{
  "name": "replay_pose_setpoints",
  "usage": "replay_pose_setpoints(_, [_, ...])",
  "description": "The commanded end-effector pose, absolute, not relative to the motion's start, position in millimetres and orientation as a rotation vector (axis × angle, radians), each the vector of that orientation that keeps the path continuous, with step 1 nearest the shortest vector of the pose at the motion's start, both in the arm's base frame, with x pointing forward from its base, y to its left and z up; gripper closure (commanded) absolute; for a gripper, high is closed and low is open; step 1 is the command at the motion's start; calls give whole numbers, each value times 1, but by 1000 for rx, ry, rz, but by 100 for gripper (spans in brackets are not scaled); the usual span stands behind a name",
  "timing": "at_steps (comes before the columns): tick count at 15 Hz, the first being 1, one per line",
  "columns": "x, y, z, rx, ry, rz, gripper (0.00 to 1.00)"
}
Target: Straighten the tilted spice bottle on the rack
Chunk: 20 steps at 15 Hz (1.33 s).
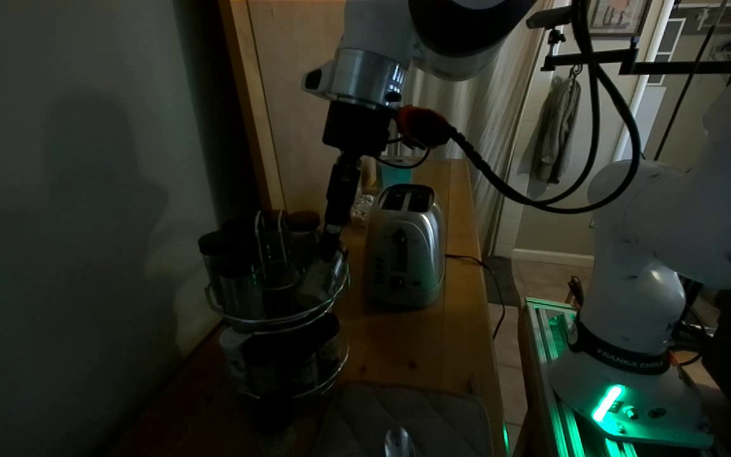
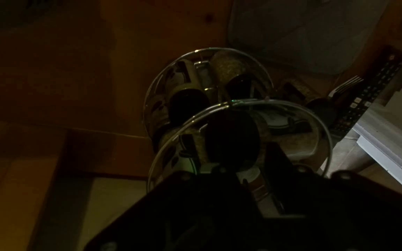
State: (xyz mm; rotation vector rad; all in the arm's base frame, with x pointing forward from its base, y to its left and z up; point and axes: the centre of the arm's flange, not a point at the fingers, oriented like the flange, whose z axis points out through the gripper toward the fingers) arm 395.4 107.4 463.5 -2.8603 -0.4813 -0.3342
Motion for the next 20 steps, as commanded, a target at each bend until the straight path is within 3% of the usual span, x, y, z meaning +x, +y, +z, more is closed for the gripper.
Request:
replay_pose_setpoints(1, [395,117,462,-2860,-485,-275,85])
replay_pose_setpoints(20, [380,134,488,-2854,-484,-185,90])
